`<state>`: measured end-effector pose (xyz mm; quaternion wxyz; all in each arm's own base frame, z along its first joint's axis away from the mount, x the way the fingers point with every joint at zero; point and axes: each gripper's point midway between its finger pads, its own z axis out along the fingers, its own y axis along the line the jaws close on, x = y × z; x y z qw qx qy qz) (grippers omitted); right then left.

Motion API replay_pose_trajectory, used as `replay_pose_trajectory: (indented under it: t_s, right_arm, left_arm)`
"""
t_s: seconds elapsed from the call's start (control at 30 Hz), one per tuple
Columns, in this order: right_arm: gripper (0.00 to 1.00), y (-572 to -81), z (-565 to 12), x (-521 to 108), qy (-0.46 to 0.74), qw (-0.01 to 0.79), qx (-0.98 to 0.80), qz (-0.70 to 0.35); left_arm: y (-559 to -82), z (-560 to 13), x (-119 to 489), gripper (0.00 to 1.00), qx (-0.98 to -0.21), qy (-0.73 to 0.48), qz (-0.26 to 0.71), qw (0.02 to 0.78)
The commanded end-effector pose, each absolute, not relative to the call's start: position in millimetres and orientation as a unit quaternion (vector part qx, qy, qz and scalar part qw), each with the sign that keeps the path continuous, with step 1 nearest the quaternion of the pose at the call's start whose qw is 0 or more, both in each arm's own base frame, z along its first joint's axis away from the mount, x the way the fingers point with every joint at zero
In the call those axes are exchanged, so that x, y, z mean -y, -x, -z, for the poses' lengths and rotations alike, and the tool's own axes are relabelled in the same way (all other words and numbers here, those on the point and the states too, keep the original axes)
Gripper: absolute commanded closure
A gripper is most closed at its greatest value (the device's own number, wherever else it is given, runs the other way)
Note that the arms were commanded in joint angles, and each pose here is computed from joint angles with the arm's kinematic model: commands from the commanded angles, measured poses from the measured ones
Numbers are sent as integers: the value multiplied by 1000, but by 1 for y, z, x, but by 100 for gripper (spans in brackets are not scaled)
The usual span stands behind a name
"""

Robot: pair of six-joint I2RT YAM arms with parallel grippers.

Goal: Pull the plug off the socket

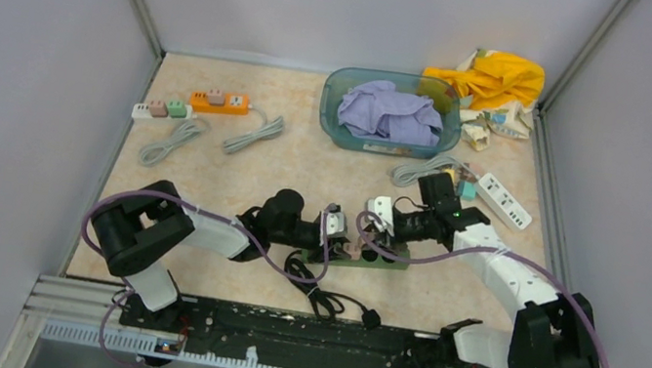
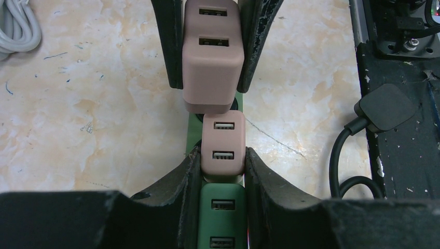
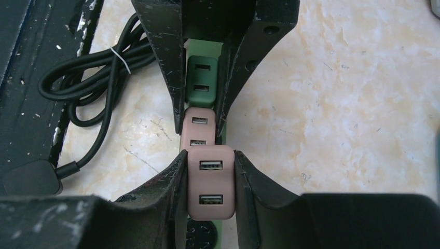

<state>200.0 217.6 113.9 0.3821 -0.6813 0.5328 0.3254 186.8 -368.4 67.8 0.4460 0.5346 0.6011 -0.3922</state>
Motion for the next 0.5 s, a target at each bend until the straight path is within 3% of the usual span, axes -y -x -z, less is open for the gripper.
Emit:
replay_pose_trajectory:
  t_s: [0.0, 0.23, 0.47]
  right_arm:
    - [100, -204, -145, -228, 687, 422, -486, -338]
    - [100, -225, -154, -218, 651, 435, -531, -325]
    - [100, -301, -161, -175, 518, 510, -649, -222]
  left_arm:
    - [-168, -11, 338, 100, -670, -541, 367, 352]
    - [-169, -13, 340, 100, -672, -536, 369, 354]
    - [-174, -19, 342, 97, -682, -517, 368, 364]
